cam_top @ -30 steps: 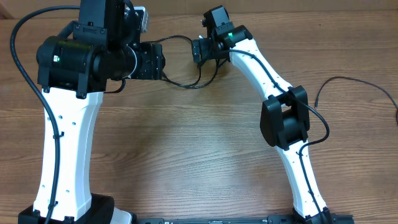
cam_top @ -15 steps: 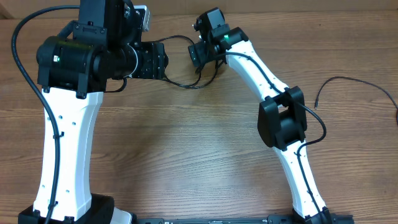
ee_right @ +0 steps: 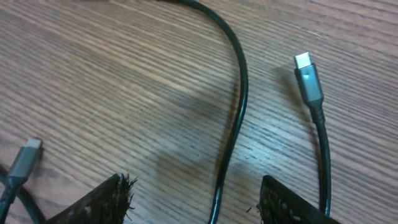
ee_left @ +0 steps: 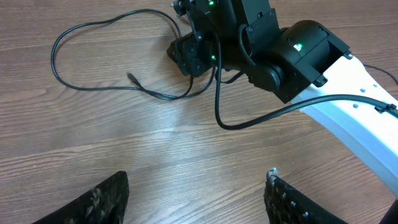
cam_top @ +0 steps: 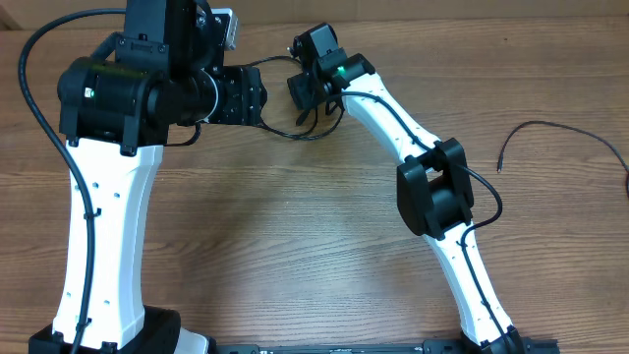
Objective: Untangle cables
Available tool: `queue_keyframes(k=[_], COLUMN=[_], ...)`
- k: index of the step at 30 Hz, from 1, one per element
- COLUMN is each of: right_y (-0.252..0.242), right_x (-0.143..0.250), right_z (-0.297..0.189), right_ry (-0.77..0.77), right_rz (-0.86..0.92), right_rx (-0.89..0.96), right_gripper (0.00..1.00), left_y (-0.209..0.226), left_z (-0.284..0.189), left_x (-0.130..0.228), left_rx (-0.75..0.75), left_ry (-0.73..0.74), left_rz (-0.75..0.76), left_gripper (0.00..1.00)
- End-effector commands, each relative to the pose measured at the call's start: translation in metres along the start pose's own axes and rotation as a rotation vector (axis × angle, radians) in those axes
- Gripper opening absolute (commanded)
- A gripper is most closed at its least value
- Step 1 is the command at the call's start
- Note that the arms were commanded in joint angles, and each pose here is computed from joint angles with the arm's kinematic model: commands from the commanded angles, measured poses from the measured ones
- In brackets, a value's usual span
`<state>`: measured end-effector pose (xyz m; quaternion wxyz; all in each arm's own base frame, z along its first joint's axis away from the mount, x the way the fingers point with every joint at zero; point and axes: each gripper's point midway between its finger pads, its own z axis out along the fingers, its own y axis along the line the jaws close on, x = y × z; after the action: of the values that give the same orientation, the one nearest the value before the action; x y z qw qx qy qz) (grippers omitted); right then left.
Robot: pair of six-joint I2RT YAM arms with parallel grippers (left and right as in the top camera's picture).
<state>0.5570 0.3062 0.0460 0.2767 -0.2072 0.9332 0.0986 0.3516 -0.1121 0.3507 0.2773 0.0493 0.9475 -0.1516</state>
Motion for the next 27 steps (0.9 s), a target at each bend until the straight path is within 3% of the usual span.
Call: queue_keyframes(k=[1,12,21,22,23,24,27], right_y=[-0.002,-0.004,-0.016,-0.015,-0.015,-0.015,-0.013], right_x=[-0.008,-0.013,0.005,0.005,0.003,0.000,-0.005], right_z=[0.001,0.004,0.028,0.029,0.029,0.029,0.029], right_ry=[-0.027,-0.052,-0.013,-0.014,-0.022,-0.032,-0.052], right_rz=[0.006,0.009,0.073,0.073,0.073,0.072,0.095], right_rx=[0.005,0.006,0.010,0.009,0.009,0.008,0.003], right_gripper=[0.65,0.65,0.65,0.59,0.35,0.20,0.11], left_y=[-0.009,-0.011,-0.014,-0.014,-0.014,-0.014,-0.014], left_z=[-0.010,-0.010,-0.010,-0.010,-0.010,-0.010,-0.010], left_x=[0.001,0.004,0.004,0.004,0.004,0.004,0.004], left_rx=[0.032,0.049,0.064,0.064,0.064,0.064,0.064], left_ry=[-0.020,-0.011,-0.009,-0.009,-0.010,-0.010,-0.010], left_rz=[0.034,0.033,0.033,0.033,0.033,0.033,0.033], left_gripper=[0.70,0.70,0.70,0.70,0.70,0.70,0.70])
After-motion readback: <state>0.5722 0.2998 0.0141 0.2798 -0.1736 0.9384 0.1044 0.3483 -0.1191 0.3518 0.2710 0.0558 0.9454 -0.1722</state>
